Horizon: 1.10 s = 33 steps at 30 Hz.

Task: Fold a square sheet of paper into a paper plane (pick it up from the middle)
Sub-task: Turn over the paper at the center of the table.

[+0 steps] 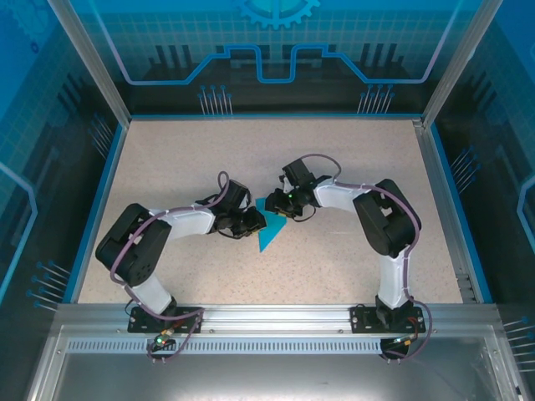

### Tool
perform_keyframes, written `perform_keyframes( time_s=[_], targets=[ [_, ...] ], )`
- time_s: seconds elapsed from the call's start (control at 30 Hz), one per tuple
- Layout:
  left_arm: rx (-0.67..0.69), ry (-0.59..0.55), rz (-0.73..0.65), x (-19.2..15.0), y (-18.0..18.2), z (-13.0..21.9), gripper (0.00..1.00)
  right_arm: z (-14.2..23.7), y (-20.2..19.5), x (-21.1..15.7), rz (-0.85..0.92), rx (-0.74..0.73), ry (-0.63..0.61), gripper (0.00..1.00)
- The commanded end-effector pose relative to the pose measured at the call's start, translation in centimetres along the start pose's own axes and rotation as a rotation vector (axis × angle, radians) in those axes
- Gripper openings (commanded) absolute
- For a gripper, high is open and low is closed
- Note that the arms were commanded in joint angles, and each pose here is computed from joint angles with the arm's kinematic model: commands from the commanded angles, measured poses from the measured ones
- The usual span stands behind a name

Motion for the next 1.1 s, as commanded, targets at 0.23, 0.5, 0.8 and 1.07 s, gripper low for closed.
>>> perform_keyframes(
  time_s=[0.23, 0.5, 0.8, 1.07],
  targets=[
    [0.104, -0.034, 0.046, 0.6, 1.7, 0.1, 0.16, -0.7, 2.2, -1.1, 0.047, 0.122, 0.053, 0.35],
    [0.064, -0.062, 0.048, 0.9, 1.1, 1.9, 0.24, -0.1, 2.0, -1.1, 0.074, 0.124, 0.008, 0.11],
    [-0.135, -0.096, 0.018, 1.3, -1.0, 6.4, 0.5, 7.2, 3.6, 2.4, 0.121, 0.31, -0.226, 0.08],
    [-0.43, -0.025, -0.06, 0.1, -5.9, 9.2, 0.85, 11.9, 4.9, 4.0, 0.111, 0.489, -0.311, 0.09]
  ],
)
Point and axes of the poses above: each hand's point on the last joint's axis, 136 mm out from that joint toward the fingers, its own z axis back along the fingers, its own y axis along the line the jaws close on, x = y × z, the point moved 4 cm from there along z, back along the fingers, and after that the axes turned 9 degrees about z, right-handed, at the moved point
